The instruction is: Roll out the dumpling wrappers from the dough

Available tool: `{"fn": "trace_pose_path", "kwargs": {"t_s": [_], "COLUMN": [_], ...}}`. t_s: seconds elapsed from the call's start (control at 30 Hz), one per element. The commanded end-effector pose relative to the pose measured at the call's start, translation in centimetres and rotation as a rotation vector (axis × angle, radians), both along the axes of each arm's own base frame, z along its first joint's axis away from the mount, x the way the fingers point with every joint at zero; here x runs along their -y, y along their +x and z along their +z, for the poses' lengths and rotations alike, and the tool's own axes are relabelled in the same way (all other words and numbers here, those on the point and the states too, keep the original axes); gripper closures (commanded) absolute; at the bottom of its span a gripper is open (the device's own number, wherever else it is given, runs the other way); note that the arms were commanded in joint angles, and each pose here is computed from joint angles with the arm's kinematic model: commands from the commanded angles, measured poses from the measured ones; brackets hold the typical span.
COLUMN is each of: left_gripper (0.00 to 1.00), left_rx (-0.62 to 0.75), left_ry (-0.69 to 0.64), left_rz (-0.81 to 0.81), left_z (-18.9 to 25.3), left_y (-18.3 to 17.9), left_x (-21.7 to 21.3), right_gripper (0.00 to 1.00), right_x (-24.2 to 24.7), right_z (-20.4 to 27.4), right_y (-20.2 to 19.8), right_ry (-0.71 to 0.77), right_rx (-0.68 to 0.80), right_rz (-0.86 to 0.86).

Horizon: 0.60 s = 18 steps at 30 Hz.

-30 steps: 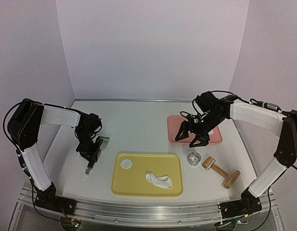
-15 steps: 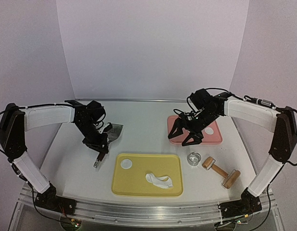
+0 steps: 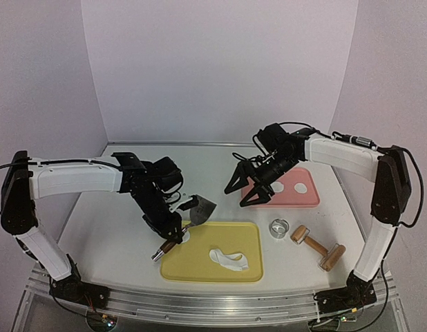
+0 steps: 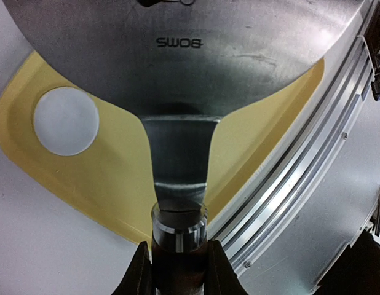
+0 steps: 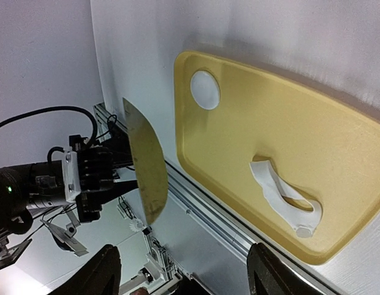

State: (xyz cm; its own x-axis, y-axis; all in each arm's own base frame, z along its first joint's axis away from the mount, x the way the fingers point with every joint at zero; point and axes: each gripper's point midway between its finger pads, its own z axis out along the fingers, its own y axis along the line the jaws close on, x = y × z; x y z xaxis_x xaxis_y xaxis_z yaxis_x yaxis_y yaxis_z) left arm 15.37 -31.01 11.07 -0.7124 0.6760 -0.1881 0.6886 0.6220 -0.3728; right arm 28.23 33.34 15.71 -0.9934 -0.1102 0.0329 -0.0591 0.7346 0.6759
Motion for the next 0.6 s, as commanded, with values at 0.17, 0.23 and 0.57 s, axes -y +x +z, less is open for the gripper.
{"fn": "trace_pose_path", "kwargs": {"t_s": [0.17, 0.23, 0.57], "left_gripper": [1.0, 1.0, 1.0], "left_rx": [0.029, 0.033, 0.084], "left_ry": [-0.048, -0.048, -0.021], "left_rz": [-0.149, -0.162, -0.219], "left_z": [1.3, 1.5, 1.7], "left_y": [-1.7, -1.8, -2.5], "left_x": [3.7, 3.9, 4.1], "right_gripper": [0.45, 0.5, 0.9], "right_x": [-3.3, -3.5, -3.6], "right_z": [-2.3, -2.9, -4.6], "right_y": [-4.2, -4.6, -5.1], "right_ry": [0.002, -0.006, -0.043], "right_rx": [-0.104, -0.118, -0.122], "right_rz": [0.133, 0.147, 0.172]}}
